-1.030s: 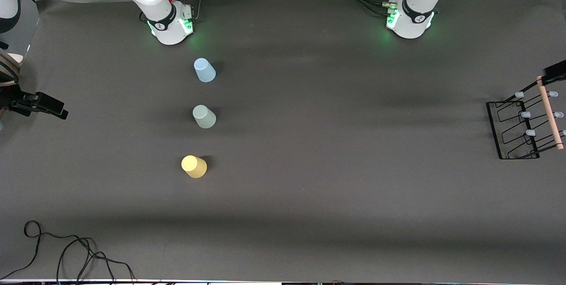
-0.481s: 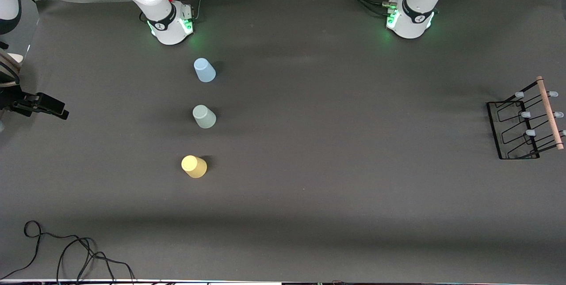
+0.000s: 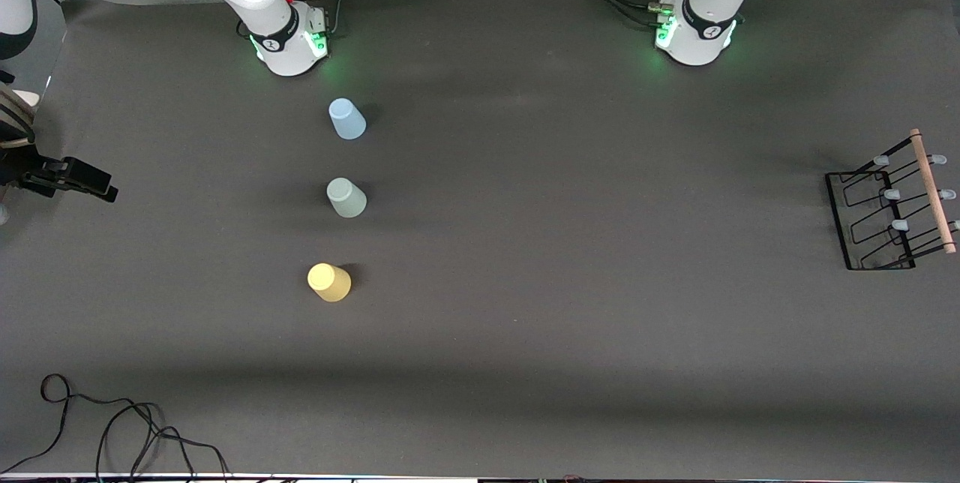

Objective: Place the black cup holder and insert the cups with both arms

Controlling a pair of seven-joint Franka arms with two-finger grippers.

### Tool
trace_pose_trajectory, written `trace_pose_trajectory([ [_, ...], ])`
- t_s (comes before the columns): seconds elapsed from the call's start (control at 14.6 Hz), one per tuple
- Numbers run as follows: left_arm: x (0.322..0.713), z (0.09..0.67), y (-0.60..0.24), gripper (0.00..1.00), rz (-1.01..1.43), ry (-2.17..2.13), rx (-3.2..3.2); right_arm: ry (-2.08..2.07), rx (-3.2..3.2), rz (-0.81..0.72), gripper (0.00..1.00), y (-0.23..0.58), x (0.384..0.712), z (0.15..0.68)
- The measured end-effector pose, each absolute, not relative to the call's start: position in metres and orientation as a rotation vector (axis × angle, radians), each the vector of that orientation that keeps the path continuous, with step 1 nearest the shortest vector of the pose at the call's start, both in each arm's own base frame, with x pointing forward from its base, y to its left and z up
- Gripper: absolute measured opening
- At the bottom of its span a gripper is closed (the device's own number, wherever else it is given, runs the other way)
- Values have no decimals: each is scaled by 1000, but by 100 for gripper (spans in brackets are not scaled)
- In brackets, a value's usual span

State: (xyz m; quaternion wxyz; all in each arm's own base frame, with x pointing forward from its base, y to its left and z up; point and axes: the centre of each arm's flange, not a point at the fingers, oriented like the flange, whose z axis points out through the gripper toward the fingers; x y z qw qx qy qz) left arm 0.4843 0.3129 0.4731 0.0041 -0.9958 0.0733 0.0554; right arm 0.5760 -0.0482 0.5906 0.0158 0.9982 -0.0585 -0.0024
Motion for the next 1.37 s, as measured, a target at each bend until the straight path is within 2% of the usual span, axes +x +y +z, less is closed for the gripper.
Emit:
trace_pose_trajectory([
  [0.62,497,363,332,100,192,215,-3153,-182,3105,-17,100,-48,575,590],
  [1.1,502,344,321,99,221,177,-3179,-182,3105,-18,100,-48,575,590],
  [1.3,505,344,317,90,218,171,-3177,-182,3105,-18,100,-48,575,590],
  [1.37,506,345,317,77,206,169,-3173,-182,3105,-18,100,-48,575,590],
])
